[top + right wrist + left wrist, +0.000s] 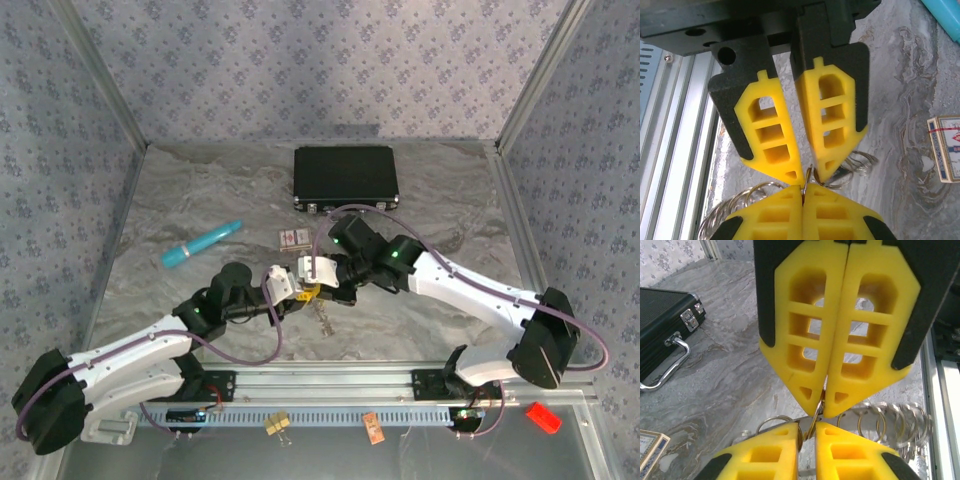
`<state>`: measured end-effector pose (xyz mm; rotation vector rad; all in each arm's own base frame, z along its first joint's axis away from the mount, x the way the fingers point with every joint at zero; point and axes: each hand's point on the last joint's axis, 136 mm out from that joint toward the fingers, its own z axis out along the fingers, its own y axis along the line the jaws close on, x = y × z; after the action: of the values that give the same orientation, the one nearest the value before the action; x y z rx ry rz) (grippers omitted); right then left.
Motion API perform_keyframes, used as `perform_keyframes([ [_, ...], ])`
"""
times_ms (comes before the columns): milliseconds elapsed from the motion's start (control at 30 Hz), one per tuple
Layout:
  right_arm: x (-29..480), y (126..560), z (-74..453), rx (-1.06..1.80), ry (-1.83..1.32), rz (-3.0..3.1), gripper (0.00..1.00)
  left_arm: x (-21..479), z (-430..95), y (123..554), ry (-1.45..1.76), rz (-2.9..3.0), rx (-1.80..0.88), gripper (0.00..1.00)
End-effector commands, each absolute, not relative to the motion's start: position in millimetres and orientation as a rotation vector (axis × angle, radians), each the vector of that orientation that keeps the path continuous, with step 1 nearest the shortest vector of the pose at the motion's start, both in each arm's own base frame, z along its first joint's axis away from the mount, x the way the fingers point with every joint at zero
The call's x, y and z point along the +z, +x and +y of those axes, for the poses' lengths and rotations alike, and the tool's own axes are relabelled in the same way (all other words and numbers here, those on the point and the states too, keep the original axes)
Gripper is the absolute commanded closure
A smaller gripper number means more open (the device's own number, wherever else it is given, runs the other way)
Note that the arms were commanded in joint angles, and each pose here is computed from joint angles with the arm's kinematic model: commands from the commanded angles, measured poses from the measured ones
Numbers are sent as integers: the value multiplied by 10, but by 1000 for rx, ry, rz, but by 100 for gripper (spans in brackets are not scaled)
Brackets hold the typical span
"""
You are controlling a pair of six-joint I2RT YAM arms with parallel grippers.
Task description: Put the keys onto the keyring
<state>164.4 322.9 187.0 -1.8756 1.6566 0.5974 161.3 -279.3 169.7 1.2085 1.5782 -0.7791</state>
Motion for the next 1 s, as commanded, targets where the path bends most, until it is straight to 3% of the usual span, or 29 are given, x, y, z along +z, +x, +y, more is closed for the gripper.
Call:
perform_keyframes([
  [0,1937,1506,3283,652,-1927,1617,100,1931,-2857,1623,1196,1493,-792,95],
  [100,1977,1488,3265,729,-1871,1616,99,1941,-2855,1613,1190,1481,-799,100],
  [267,2028,1577,3161,906,-1694,1608,74,1929,-2855,1585,1173,1462,-829,100],
  [433,1999,1600,3137,1004,-1633,1594,72,1907,-2859,1550,1165,1453,-862,100],
  [833,1848,1638,3201,1034,-1622,1594,78,1909,-2871,1525,1156,1434,-896,100],
  [967,1847,1630,3212,1053,-1623,1593,99,1909,-2872,1531,1151,1434,-897,100],
])
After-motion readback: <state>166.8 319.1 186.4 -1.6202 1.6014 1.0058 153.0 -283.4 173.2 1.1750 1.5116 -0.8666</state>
